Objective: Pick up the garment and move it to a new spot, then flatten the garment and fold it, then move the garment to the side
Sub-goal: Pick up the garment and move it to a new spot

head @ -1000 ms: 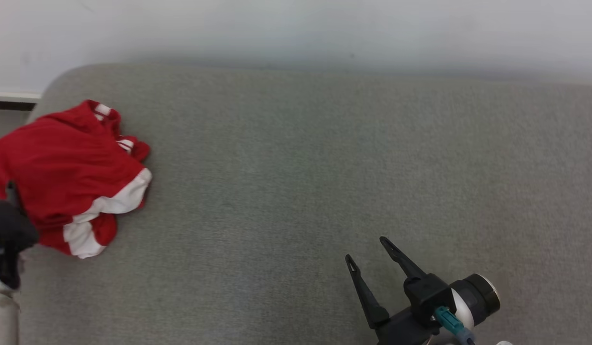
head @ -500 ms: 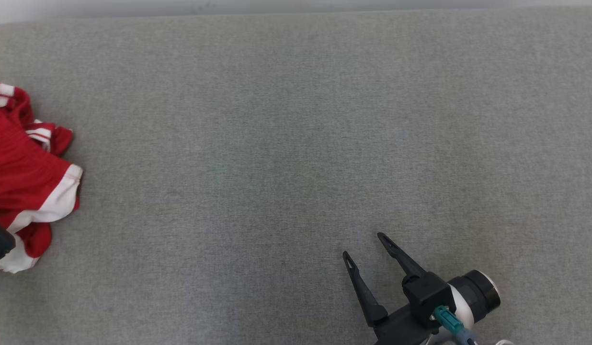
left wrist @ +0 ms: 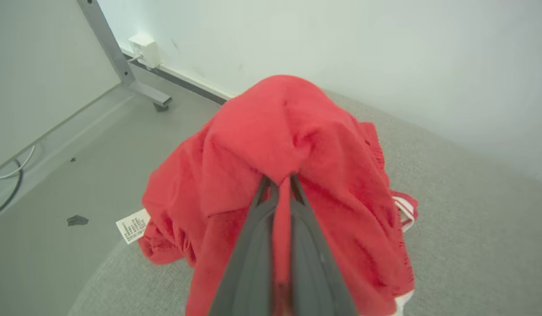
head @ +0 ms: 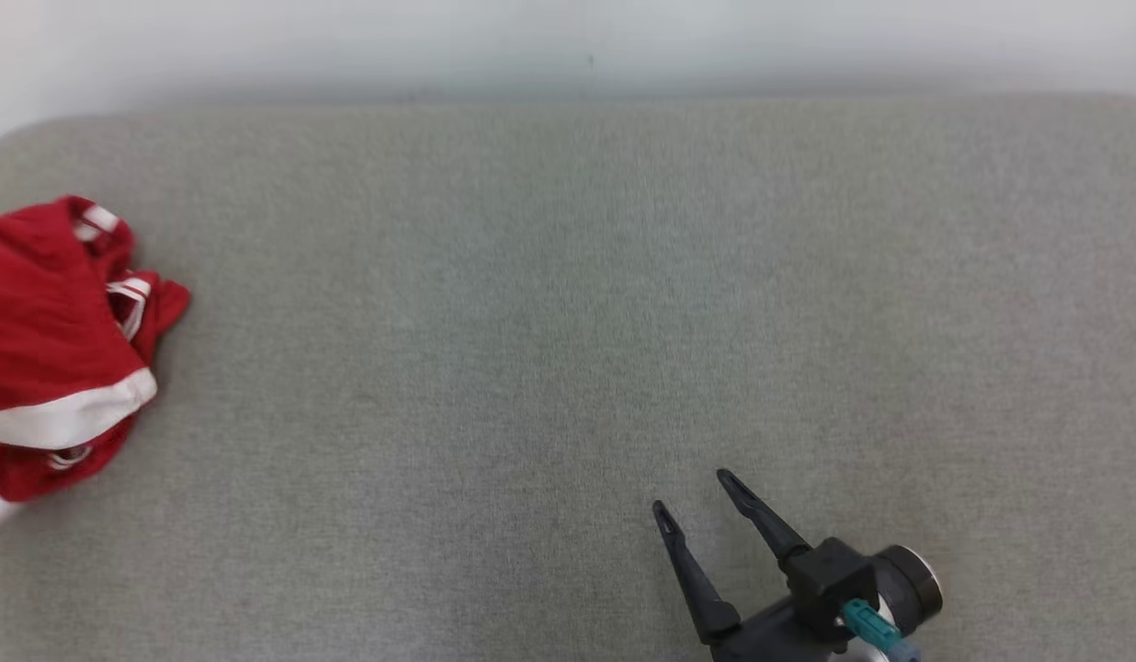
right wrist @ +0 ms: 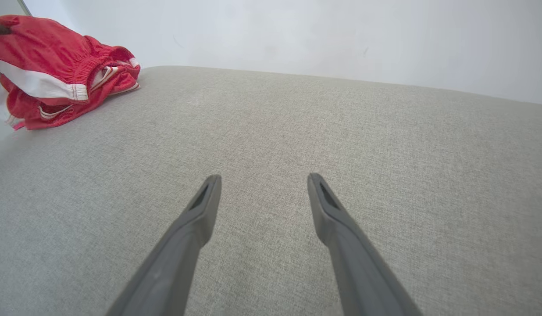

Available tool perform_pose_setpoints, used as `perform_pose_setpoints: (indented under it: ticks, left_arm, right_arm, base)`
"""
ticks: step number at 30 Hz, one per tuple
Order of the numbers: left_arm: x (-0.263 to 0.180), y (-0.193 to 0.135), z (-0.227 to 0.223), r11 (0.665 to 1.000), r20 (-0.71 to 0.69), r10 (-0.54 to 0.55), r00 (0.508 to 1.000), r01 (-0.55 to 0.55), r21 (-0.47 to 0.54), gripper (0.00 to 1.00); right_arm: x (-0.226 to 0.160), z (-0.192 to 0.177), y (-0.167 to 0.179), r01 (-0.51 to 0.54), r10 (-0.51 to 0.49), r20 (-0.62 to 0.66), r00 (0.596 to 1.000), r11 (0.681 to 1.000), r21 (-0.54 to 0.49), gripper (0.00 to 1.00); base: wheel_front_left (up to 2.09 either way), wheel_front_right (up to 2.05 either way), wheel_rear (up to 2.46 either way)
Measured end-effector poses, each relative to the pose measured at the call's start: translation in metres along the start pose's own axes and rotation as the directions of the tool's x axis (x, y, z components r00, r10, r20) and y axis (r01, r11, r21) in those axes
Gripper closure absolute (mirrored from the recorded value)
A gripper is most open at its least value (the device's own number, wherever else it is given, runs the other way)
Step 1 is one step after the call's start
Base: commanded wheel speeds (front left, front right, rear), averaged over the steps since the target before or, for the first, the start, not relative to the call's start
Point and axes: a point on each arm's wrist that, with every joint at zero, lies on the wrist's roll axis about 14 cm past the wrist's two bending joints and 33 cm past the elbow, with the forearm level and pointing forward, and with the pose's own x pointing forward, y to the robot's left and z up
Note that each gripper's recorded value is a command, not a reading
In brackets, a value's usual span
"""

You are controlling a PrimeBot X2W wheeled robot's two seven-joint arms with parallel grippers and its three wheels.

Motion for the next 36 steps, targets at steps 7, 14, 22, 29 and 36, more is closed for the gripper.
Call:
perform_pose_setpoints:
  ticks: [7, 14, 22, 29, 36]
  left_arm:
    - [-0.033, -0.037, 0.085, 0.987, 0.165, -0.153, 0.974, 0.141, 0.079, 1.00]
    - [-0.083, -0.112, 0.157, 0.930, 0.314, -0.366, 0.876, 0.327, 0.169, 1.00]
    - [-0.133, -0.223, 0.183, 0.795, 0.396, -0.599, 0.696, 0.574, 0.196, 1.00]
    - [-0.177, -0.324, 0.146, 0.606, 0.373, -0.774, 0.511, 0.768, 0.205, 1.00]
    - [-0.198, -0.394, 0.059, 0.449, 0.242, -0.878, 0.414, 0.886, 0.114, 1.00]
  right_arm:
    - [-0.012, 0.018, 0.001, 0.016, -0.018, 0.080, 0.997, 1.000, 0.024, 0.00]
    - [-0.028, 0.037, -0.010, 0.068, -0.071, 0.155, 0.985, 0.997, 0.027, 0.00]
    - [-0.049, 0.044, -0.037, 0.168, -0.172, 0.191, 0.966, 0.985, 0.040, 0.00]
    - [-0.077, 0.047, -0.071, 0.295, -0.296, 0.206, 0.933, 0.955, 0.037, 0.00]
    - [-0.105, 0.044, -0.096, 0.398, -0.399, 0.198, 0.895, 0.916, 0.044, 0.00]
  base:
    - [0.00, 0.00, 0.00]
    - [0.00, 0.00, 0.00]
    - [0.00, 0.00, 0.00]
    - [0.00, 0.00, 0.00]
    - [0.00, 0.00, 0.00]
